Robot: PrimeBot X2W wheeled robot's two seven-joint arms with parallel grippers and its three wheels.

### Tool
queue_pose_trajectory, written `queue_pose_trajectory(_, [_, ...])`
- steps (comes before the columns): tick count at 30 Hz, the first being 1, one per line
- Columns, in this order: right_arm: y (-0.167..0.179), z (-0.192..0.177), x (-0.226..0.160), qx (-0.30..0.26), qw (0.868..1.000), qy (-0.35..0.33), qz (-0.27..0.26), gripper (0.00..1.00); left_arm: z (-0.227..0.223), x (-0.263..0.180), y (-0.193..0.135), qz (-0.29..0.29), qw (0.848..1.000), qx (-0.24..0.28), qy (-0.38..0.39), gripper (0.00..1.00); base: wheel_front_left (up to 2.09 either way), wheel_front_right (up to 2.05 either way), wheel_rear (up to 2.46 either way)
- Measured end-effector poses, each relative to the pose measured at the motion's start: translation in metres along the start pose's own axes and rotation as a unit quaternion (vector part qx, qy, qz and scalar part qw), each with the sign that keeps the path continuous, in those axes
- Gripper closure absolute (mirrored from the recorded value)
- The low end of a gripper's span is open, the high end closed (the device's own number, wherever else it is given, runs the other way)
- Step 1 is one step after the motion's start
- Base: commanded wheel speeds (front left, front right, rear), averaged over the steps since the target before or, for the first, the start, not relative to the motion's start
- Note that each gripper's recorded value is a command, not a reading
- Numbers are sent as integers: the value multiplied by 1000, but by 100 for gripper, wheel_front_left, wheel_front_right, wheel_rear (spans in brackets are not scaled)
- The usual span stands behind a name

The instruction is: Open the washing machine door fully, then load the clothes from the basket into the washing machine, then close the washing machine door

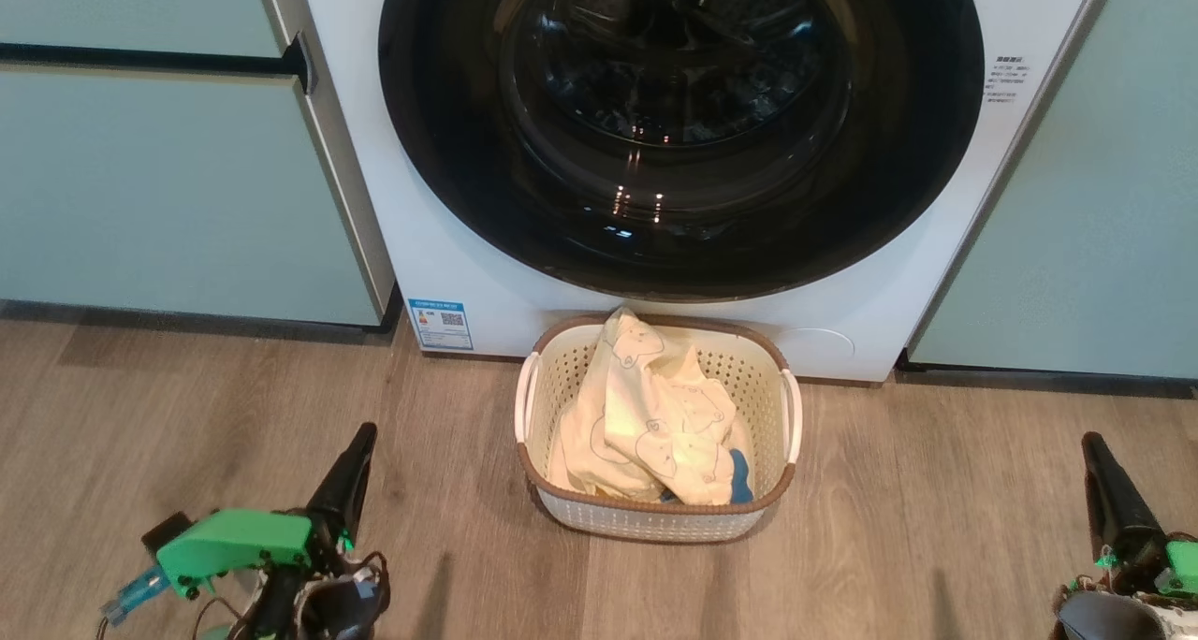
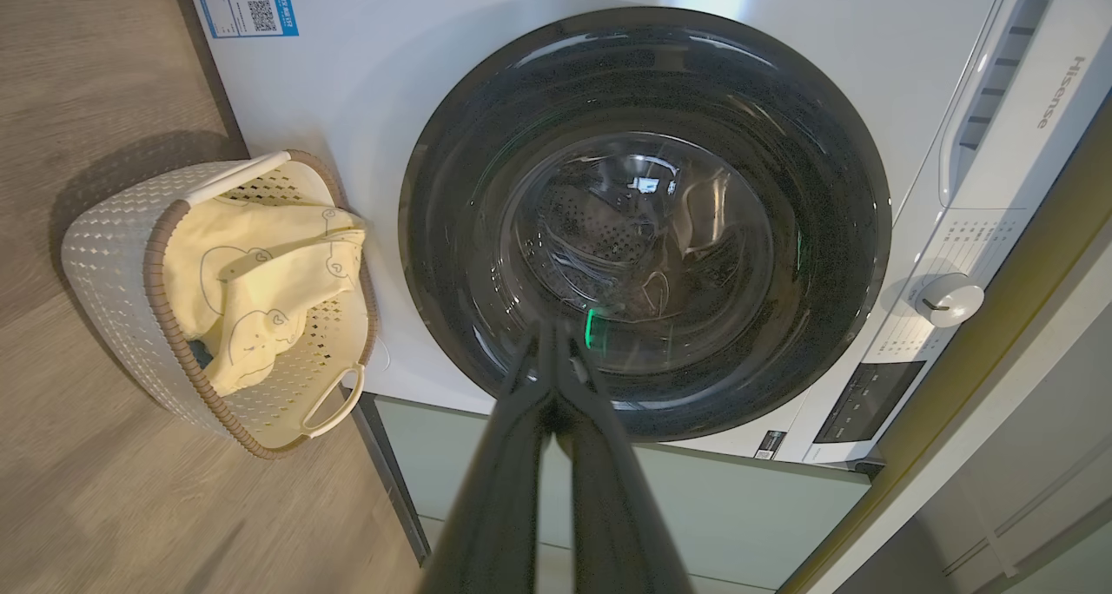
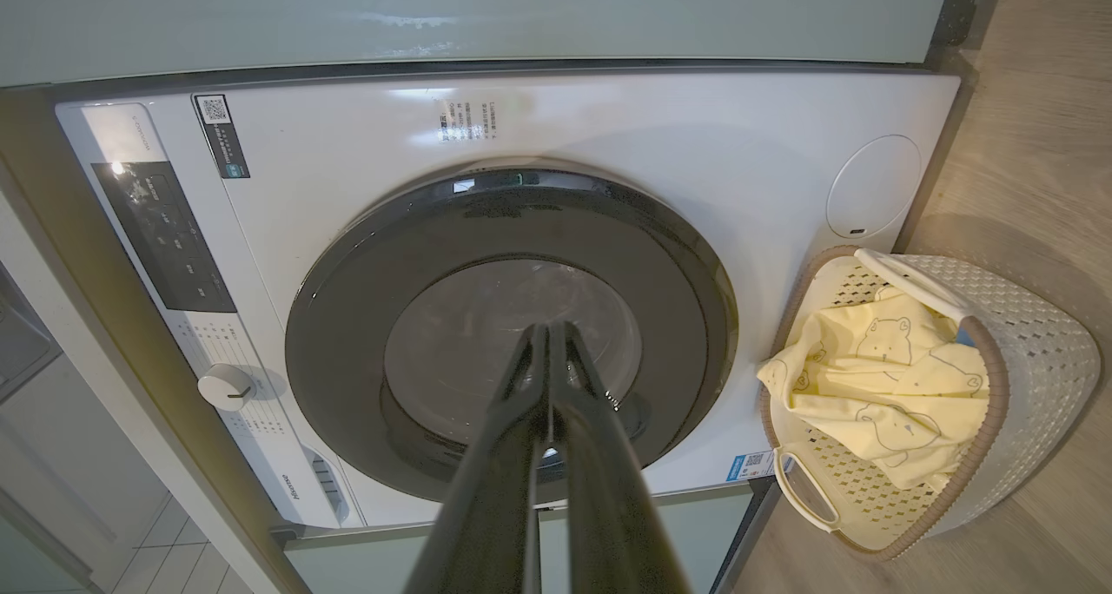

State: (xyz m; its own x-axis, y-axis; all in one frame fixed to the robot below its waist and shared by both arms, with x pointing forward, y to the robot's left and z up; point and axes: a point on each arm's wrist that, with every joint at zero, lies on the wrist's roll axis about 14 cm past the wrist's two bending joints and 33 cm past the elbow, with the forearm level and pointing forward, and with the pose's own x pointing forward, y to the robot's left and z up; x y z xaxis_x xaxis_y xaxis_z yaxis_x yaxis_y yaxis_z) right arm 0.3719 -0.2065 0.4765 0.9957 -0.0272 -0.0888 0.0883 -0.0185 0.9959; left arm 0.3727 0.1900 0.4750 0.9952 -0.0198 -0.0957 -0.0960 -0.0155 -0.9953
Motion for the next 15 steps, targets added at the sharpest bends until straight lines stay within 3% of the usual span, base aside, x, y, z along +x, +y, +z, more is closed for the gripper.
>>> queue_pose_trajectory(6, [0,0,0,0,1000,0,0,100,0,0,0,0,1000,0,0,100,0,0,0])
queue_pose_trajectory(7, [-2,0,-1,1,1000,0,-4,0,0,-1,2,3,1000,-1,0,0,0,0,0])
queue_pose_trajectory(15, [-76,-7,-39,21,993,-3,-114,0,-10,-37,75,112,994,-19,2,0,0,0,0])
